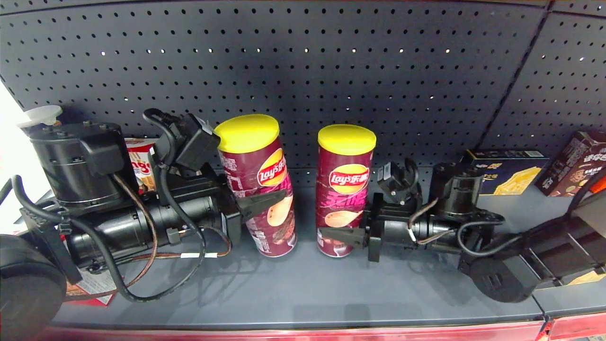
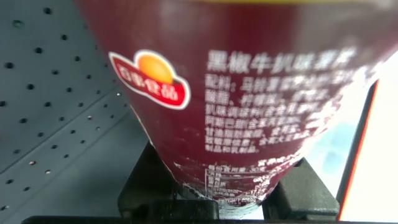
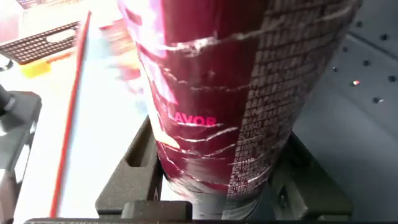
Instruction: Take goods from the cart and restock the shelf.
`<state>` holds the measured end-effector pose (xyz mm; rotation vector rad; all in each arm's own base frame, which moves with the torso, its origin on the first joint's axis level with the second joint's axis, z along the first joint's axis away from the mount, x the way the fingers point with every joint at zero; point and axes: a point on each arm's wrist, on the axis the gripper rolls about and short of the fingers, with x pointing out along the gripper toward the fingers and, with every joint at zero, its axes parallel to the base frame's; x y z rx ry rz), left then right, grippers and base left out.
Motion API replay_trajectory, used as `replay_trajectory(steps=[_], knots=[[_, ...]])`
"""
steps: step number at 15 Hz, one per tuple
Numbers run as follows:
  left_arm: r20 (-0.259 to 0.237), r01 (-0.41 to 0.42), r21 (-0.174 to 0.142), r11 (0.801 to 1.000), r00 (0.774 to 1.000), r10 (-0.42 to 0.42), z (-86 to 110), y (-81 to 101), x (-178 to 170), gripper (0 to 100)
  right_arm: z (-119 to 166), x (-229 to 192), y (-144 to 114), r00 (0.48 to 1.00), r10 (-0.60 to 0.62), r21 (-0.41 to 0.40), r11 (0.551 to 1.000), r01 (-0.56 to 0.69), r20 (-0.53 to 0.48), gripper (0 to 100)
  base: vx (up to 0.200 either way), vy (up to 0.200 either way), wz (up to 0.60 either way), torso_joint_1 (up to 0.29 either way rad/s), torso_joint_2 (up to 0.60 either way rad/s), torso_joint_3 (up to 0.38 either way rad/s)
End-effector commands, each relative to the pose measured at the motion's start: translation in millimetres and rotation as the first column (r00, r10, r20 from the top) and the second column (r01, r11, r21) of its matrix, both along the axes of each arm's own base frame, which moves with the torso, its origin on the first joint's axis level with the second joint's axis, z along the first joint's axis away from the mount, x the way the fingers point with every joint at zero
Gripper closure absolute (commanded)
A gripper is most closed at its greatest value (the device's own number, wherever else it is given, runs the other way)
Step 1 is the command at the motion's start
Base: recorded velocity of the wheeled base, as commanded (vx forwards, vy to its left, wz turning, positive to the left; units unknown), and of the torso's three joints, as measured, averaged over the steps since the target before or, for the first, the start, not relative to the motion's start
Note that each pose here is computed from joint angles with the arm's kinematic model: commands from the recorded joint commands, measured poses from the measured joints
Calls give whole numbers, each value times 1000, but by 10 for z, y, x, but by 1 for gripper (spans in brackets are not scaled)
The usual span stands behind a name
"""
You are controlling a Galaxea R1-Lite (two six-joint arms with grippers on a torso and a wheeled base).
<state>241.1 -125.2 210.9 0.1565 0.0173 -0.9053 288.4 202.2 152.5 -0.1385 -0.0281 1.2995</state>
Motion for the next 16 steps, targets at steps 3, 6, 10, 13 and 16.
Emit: replay_trajectory(steps=[3,6,10,13,16], knots=[[0,-5,-2,1000,1000,5,6,7,7,100,-7,-399,-30,1000,6,12,1000,-6,21,100,0,0,0,0,0,0],[1,-6,-2,1000,1000,6,10,7,8,100,-144,-506,-75,1000,9,0,1000,-9,5,100,0,0,0,0,0,0],[0,-6,-1,1000,1000,6,12,6,9,100,-325,-602,-119,999,13,-31,999,-14,-37,100,0,0,0,0,0,0],[-1,-6,-1,1000,1000,6,7,7,8,100,-385,-574,-115,999,8,-40,999,-10,-47,100,0,0,0,0,0,0],[-1,-6,-1,1000,1000,6,7,7,8,100,-442,-527,-91,998,5,-49,999,-8,-57,100,0,0,0,0,0,0]])
